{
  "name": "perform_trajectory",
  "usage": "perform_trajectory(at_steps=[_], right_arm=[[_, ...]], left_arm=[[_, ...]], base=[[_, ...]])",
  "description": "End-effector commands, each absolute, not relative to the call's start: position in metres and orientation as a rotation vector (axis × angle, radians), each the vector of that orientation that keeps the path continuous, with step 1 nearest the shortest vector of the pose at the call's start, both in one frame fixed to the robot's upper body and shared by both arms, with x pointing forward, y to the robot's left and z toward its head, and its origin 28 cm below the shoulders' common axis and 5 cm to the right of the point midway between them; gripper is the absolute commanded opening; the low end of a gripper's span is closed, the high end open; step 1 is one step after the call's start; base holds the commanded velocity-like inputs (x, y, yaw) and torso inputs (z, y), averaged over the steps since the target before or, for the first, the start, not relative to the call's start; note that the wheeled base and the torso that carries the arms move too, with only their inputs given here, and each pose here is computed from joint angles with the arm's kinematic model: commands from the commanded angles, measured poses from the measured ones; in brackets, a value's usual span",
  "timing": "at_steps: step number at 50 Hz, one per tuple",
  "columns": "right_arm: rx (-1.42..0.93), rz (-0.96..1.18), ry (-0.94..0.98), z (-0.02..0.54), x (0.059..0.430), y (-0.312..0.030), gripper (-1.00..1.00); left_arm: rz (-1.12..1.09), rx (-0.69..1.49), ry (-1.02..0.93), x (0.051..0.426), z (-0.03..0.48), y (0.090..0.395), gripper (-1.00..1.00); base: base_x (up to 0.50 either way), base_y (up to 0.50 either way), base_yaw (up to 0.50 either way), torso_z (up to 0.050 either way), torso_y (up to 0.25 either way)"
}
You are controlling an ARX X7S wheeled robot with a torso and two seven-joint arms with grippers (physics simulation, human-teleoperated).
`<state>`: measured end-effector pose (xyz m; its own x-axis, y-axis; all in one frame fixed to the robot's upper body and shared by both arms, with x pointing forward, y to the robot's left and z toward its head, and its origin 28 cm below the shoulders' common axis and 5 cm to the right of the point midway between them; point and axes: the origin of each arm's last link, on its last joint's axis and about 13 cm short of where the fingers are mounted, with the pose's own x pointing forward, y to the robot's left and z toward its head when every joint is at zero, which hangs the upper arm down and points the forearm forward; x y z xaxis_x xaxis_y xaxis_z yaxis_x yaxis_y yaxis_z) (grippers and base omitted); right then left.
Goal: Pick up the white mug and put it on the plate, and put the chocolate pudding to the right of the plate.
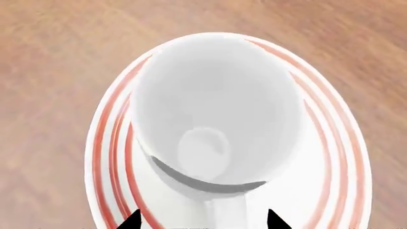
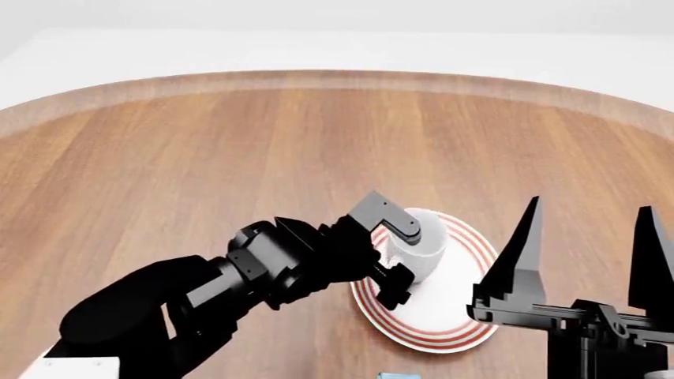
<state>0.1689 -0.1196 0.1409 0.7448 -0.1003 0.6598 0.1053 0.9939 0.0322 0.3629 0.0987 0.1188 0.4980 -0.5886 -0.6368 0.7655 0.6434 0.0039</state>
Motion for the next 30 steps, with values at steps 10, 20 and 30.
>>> perform_trajectory(at_steps=[10, 20, 30], right_arm=[[-0.013, -0.113, -0.718, 0.14, 0.169, -0.119, 1.0], [-0.017, -0.107, -0.716, 0.14, 0.169, -0.118, 1.0], [-0.019, -0.103, -0.714, 0.139, 0.169, -0.117, 1.0]], left_arm=[[-0.841, 0.331, 0.64, 0.356, 0.111, 0.094, 1.0], [-0.803, 0.359, 0.583, 0.351, 0.132, 0.104, 1.0], [-0.805, 0.37, 0.493, 0.338, 0.161, 0.114, 1.0]], base=[[0.0, 0.0, 0.0, 0.0, 0.0], [0.0, 0.0, 0.0, 0.0, 0.0], [0.0, 0.0, 0.0, 0.0, 0.0]])
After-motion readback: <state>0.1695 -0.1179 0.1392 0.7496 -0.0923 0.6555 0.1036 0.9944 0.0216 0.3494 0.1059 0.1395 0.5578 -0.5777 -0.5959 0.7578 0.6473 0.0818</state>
